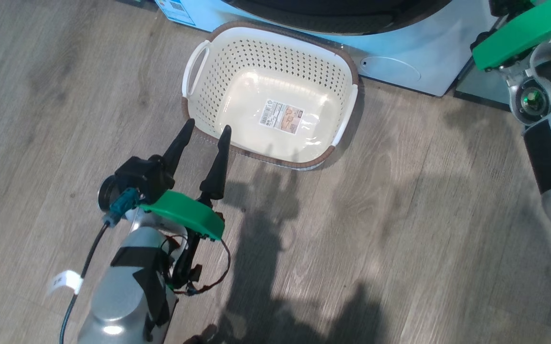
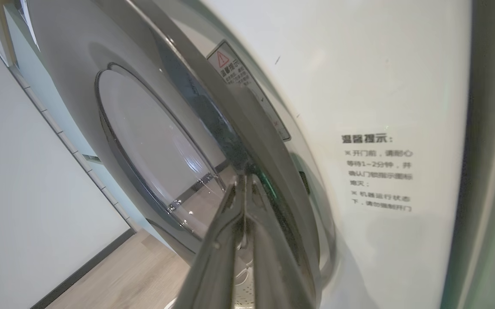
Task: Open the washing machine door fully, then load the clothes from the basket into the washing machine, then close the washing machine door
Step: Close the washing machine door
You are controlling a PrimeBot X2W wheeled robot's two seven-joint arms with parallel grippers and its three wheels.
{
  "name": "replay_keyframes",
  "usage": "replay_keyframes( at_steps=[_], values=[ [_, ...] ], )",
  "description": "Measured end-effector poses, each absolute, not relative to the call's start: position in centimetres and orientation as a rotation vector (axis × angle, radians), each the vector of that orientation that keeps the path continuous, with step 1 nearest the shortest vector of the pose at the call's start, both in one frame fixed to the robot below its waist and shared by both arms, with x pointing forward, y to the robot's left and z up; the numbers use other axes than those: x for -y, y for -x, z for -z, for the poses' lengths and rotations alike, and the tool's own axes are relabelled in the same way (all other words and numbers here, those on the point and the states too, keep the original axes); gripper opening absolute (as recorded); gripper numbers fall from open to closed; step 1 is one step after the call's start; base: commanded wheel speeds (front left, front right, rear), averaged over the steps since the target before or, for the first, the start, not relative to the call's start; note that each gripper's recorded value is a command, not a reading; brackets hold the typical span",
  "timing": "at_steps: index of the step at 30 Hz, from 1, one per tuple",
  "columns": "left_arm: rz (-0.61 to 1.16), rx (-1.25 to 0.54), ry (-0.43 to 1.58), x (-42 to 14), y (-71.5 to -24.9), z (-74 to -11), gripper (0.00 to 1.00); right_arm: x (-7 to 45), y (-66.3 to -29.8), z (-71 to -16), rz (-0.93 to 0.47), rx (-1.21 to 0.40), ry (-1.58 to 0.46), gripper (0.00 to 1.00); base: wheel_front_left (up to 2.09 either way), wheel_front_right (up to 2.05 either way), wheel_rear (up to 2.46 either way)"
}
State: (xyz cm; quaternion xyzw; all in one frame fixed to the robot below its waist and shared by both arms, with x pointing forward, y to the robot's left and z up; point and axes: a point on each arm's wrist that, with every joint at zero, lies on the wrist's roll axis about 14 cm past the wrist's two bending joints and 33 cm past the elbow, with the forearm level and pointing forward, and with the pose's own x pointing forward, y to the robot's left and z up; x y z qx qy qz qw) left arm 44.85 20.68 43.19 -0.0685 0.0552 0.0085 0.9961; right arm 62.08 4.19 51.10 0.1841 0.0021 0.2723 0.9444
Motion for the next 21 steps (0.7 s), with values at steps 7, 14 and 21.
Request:
replay_keyframes(
  at_steps=[7,14,21],
  values=[
    [-0.014,-0.112,0.137,-20.6,-45.2,-43.0,1.0,-4.2,-62.6,-51.1,-0.555,0.001,-0.365,0.0,0.0,0.0,0.0],
    [-0.014,-0.101,0.138,-20.6,-45.5,-43.4,1.0,-4.4,-62.4,-51.0,-0.563,0.0,-0.356,0.0,0.0,0.0,0.0],
    [-0.021,-0.064,0.14,-20.9,-45.3,-44.9,1.0,-6.5,-60.3,-53.2,-0.653,0.033,-0.325,0.0,0.0,0.0,0.0]
  ],
)
